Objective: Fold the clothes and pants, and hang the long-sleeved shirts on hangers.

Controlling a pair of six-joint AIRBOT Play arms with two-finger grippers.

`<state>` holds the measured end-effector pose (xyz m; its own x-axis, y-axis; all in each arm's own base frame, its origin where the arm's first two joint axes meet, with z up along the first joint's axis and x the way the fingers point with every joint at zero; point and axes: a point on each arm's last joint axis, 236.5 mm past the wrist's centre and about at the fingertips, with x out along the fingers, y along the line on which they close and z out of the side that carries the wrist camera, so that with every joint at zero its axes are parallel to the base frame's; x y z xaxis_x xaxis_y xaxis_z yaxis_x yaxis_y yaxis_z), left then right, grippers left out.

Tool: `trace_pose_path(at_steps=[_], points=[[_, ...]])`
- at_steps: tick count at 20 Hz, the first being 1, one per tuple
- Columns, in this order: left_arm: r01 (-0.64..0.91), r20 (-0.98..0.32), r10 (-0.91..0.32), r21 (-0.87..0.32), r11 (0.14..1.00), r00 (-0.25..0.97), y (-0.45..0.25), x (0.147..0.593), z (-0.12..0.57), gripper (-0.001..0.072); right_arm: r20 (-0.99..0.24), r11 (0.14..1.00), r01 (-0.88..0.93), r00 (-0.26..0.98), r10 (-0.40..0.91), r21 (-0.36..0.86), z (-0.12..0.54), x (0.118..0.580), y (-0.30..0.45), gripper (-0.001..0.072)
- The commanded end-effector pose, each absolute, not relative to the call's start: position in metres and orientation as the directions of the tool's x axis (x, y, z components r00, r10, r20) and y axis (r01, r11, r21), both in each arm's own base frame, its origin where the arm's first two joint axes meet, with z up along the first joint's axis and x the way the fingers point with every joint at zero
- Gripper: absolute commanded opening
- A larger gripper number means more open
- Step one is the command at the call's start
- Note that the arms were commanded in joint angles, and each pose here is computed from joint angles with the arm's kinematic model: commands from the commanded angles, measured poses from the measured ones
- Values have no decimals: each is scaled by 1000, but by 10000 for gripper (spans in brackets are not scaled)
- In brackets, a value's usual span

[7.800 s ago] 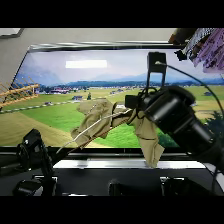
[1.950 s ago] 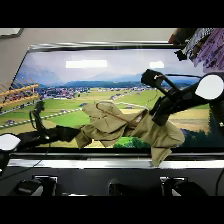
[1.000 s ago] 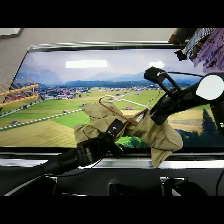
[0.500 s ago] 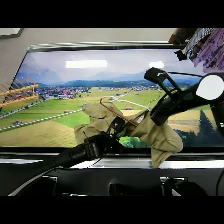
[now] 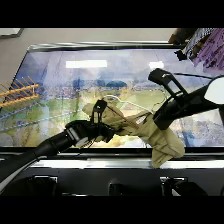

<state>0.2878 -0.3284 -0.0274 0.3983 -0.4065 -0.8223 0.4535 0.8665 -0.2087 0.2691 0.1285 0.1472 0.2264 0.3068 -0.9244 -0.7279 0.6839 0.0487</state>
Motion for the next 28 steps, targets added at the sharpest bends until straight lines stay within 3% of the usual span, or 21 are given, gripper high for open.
trace_pose_path(at_steps=[1,10,19,28], points=[[439,-793,-483,-308,844,371,-328,300,-11,23,-926,681,-729,202,319,76,153,253,129,30],[331,-738,-473,-346,878,482,-297,361,26,24,-921,655,-734,109,373,178,155,231,141,30],[341,-731,-471,-336,878,494,-294,367,32,24,-954,716,-687,121,275,120,147,234,118,29],[350,-704,-486,-344,871,518,-298,374,48,25,-947,694,-700,79,310,169,148,224,127,29]])
